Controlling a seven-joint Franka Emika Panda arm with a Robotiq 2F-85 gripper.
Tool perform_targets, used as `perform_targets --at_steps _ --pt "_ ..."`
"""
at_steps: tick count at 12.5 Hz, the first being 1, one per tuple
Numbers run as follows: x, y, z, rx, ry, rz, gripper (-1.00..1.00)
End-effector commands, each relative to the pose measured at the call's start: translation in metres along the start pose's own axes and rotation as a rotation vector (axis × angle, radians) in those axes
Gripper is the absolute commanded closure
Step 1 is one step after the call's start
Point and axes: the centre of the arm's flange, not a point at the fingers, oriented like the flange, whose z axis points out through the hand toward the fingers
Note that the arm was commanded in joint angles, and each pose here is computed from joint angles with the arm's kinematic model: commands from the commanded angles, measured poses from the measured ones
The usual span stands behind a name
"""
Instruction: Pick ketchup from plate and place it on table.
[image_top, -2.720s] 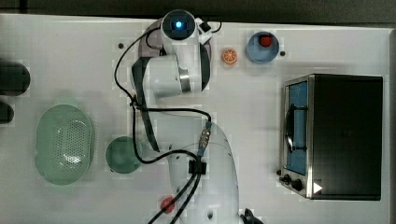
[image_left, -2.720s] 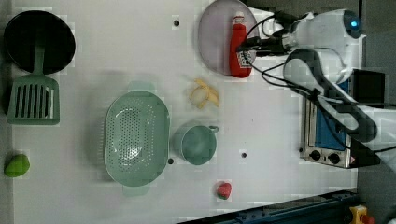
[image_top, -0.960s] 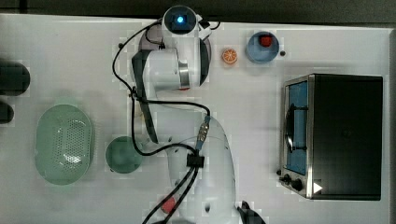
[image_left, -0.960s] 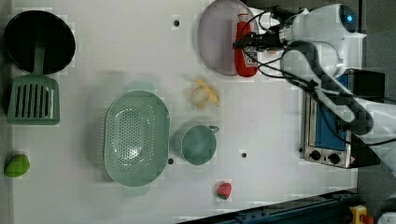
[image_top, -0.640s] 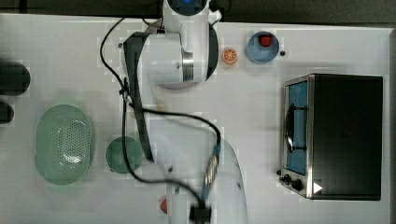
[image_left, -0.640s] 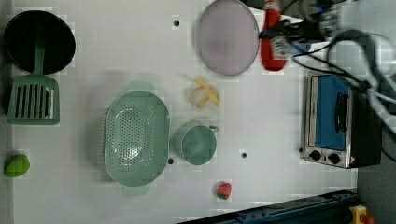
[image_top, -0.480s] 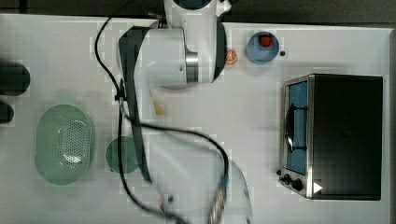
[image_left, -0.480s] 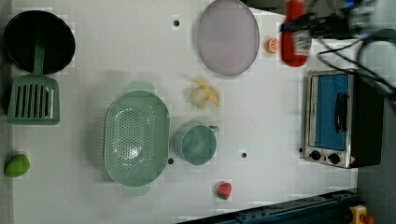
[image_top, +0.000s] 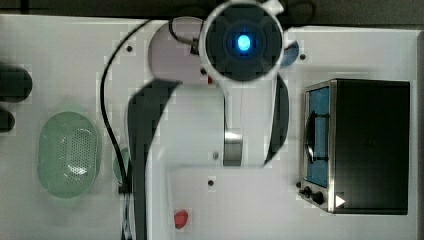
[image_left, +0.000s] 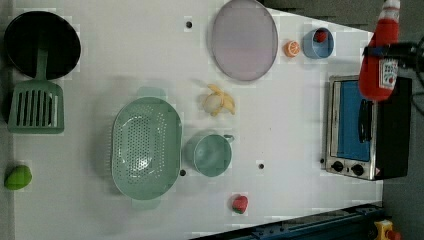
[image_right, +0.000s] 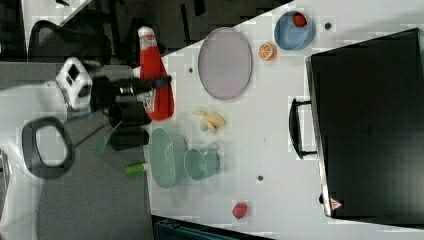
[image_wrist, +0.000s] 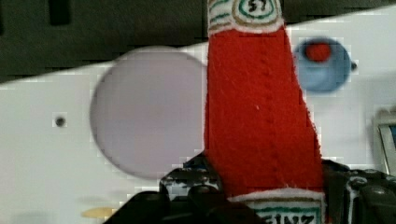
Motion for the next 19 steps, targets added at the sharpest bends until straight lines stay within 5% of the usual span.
perform_targets --at_steps 1,8,13,14,18,19 --pt "-0.053 0.027 0.08 -0.041 -0.198 0.003 -0.18" --pt "-0.124 0.049 0.163 -0.038 -0.208 0.027 -0.18" --pt "-0.154 0.049 0.242 -0.031 -0.295 0.024 -0.18" --pt "-0.157 0.048 0.254 -0.028 -0.302 0.022 -0.23" --pt "-0.152 0.043 0.259 -0.015 -0.26 0.016 -1.0" --pt "-0.149 0.043 0.249 -0.015 -0.247 0.016 -1.0"
